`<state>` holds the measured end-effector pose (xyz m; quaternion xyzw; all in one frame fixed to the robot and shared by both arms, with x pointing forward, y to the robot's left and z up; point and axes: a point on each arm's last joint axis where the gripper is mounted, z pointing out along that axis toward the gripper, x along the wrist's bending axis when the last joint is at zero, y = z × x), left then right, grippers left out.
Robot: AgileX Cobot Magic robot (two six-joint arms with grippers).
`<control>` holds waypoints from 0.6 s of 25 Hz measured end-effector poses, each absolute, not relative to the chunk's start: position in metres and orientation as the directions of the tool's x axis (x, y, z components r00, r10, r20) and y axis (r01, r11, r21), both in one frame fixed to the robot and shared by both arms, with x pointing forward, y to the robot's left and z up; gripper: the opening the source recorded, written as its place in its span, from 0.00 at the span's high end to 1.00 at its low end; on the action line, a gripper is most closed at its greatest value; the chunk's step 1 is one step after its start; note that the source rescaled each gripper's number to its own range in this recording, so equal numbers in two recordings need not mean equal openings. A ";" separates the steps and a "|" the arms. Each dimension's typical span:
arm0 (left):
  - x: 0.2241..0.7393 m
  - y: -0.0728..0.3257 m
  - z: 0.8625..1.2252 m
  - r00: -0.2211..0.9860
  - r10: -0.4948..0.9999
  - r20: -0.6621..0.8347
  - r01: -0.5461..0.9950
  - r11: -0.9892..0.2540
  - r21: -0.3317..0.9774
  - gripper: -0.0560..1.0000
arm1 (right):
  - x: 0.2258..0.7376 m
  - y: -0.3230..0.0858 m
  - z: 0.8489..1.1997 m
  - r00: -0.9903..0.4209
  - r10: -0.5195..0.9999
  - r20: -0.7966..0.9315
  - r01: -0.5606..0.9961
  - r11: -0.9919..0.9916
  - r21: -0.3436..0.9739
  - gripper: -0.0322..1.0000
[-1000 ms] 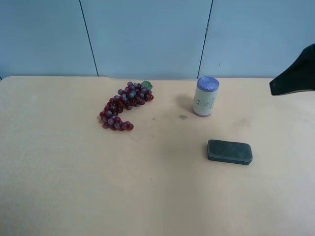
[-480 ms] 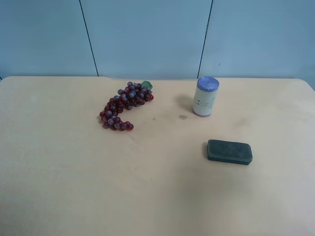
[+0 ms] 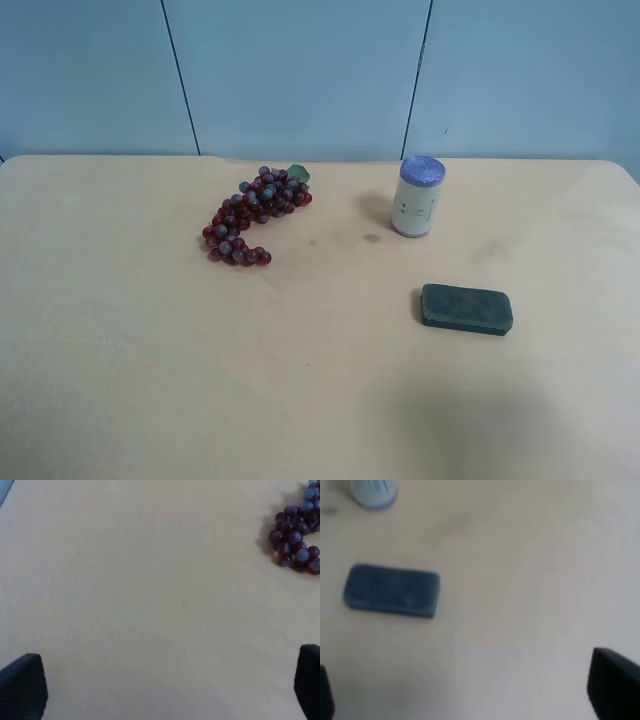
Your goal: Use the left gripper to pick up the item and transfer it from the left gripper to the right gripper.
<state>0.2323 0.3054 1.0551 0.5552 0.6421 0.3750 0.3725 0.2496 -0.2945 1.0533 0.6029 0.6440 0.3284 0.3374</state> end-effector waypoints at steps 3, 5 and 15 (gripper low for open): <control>0.232 0.305 1.055 -0.106 0.992 -0.062 0.434 0.102 0.895 0.00 | 0.239 -0.294 1.054 -0.041 0.998 -0.043 0.493 0.058 0.868 0.00; 0.232 0.305 1.055 -0.106 0.992 -0.062 0.434 0.102 0.895 0.00 | 0.234 -0.294 1.053 -0.040 0.998 -0.045 0.467 0.058 0.882 0.00; 0.232 0.305 1.055 -0.106 0.992 -0.062 0.434 0.102 0.895 0.00 | 0.233 -0.294 1.053 -0.039 0.998 -0.045 0.458 0.058 0.887 0.00</control>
